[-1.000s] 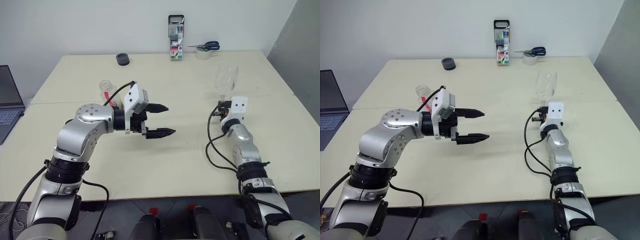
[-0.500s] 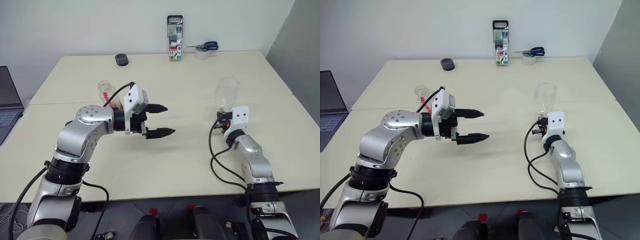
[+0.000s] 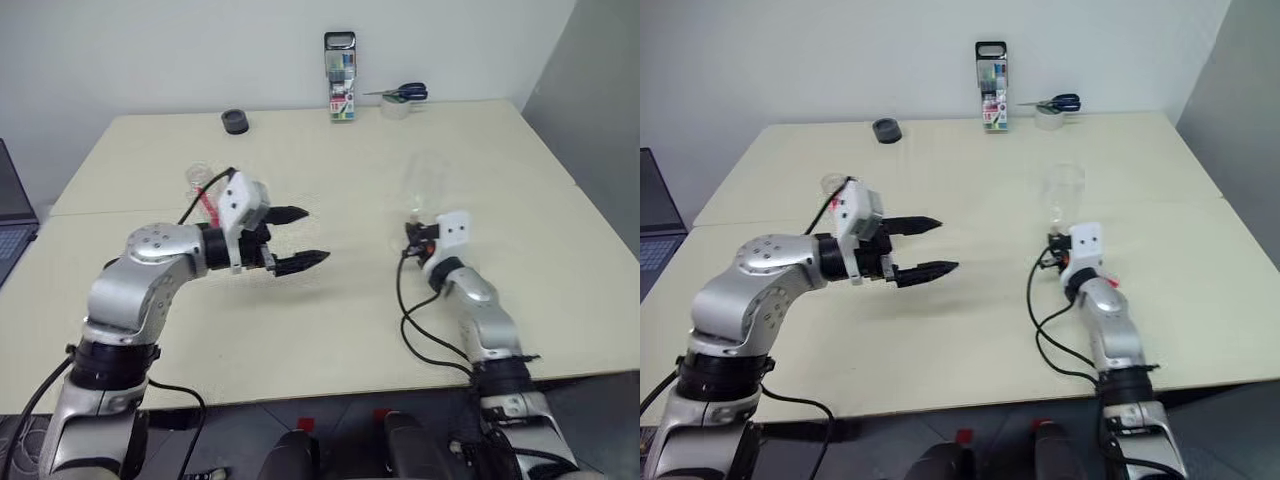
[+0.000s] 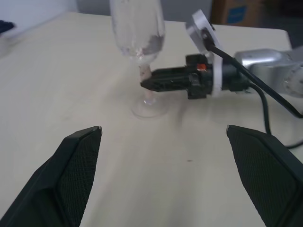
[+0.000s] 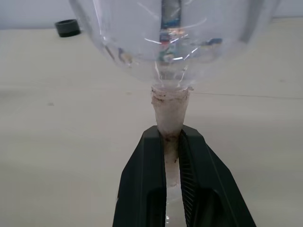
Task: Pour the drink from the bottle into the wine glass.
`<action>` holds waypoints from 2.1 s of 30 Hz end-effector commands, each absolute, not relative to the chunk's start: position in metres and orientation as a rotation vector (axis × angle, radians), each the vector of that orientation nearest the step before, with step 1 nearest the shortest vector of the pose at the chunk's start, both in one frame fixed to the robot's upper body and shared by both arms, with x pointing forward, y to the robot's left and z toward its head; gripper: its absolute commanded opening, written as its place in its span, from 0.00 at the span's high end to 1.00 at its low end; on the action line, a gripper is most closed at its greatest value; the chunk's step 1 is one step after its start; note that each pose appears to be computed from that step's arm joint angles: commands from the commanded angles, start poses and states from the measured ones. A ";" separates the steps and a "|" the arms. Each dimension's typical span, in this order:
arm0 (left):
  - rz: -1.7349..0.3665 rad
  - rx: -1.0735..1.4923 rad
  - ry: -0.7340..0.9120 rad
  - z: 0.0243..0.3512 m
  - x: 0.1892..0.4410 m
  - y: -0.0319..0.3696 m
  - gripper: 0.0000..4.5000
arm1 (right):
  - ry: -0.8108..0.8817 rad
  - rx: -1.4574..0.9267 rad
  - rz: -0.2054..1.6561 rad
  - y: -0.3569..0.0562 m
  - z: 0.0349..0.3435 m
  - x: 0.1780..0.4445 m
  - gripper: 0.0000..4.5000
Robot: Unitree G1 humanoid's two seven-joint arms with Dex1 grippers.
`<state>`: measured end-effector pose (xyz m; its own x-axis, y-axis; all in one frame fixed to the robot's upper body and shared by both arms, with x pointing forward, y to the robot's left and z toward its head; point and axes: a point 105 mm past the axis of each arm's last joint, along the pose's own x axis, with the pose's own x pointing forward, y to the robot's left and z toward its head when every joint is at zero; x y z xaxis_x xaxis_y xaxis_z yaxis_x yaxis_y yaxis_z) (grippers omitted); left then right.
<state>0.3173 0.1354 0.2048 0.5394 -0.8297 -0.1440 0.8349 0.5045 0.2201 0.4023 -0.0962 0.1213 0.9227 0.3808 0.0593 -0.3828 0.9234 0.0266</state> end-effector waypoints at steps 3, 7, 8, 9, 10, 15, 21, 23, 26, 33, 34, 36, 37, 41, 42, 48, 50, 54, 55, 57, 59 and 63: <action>-0.791 0.271 -0.075 0.218 0.308 0.159 0.00 | -0.196 0.023 0.522 -0.053 0.159 0.421 0.97; -0.672 0.236 -0.076 0.215 0.299 0.169 0.00 | -0.234 0.021 0.591 -0.025 0.172 0.430 0.97; -0.648 0.233 -0.073 0.214 0.297 0.171 0.00 | -0.239 0.018 0.608 -0.019 0.173 0.431 0.97; -0.628 0.232 -0.071 0.213 0.295 0.173 0.00 | -0.241 0.016 0.619 -0.015 0.174 0.432 0.97; -0.602 0.245 -0.072 0.213 0.293 0.175 0.00 | -0.238 0.019 0.627 -0.010 0.173 0.433 0.97; -0.526 0.247 -0.086 0.218 0.285 0.180 0.00 | -0.207 0.009 0.664 0.006 0.163 0.433 0.97; -0.463 0.243 -0.054 0.210 0.273 0.191 0.00 | -0.188 -0.033 0.704 0.018 0.152 0.428 0.97; -0.440 0.239 -0.048 0.207 0.270 0.194 0.00 | -0.179 -0.046 0.713 0.021 0.145 0.425 0.97; -0.438 0.236 -0.041 0.204 0.267 0.194 0.00 | -0.167 -0.054 0.719 0.023 0.137 0.422 0.97; -0.440 0.230 -0.041 0.204 0.269 0.195 0.00 | -0.143 -0.057 0.731 0.028 0.123 0.415 0.97; -0.442 0.230 -0.040 0.204 0.268 0.195 0.00 | -0.140 -0.057 0.733 0.028 0.121 0.414 0.97; -0.445 0.229 -0.039 0.203 0.268 0.195 0.00 | -0.137 -0.056 0.735 0.030 0.118 0.412 0.97; -0.447 0.229 -0.037 0.203 0.267 0.195 0.00 | -0.135 -0.057 0.736 0.031 0.115 0.410 0.97; -0.462 0.222 -0.023 0.200 0.266 0.194 0.00 | -0.129 -0.099 0.735 0.032 0.105 0.406 0.97; -0.466 0.221 -0.021 0.200 0.267 0.194 0.00 | -0.122 -0.111 0.734 0.032 0.101 0.404 0.97; -0.476 0.220 -0.020 0.200 0.269 0.193 0.00 | -0.107 -0.128 0.730 0.030 0.091 0.401 0.97; -0.481 0.220 -0.021 0.201 0.270 0.192 0.00 | -0.110 -0.133 0.733 0.029 0.091 0.400 0.81; -0.490 0.217 -0.022 0.200 0.272 0.190 0.00 | -0.110 -0.138 0.744 0.027 0.089 0.399 0.53; -0.490 0.217 -0.023 0.200 0.273 0.190 0.00 | -0.110 -0.139 0.742 0.026 0.089 0.400 0.46; -0.490 0.217 -0.025 0.201 0.275 0.190 0.00 | -0.109 -0.139 0.737 0.023 0.088 0.400 0.29; -0.490 0.218 -0.027 0.202 0.277 0.191 0.00 | -0.105 -0.140 0.738 0.021 0.087 0.400 0.14; -0.482 0.223 -0.031 0.203 0.281 0.194 0.00 | -0.109 -0.139 0.730 0.010 0.083 0.400 0.00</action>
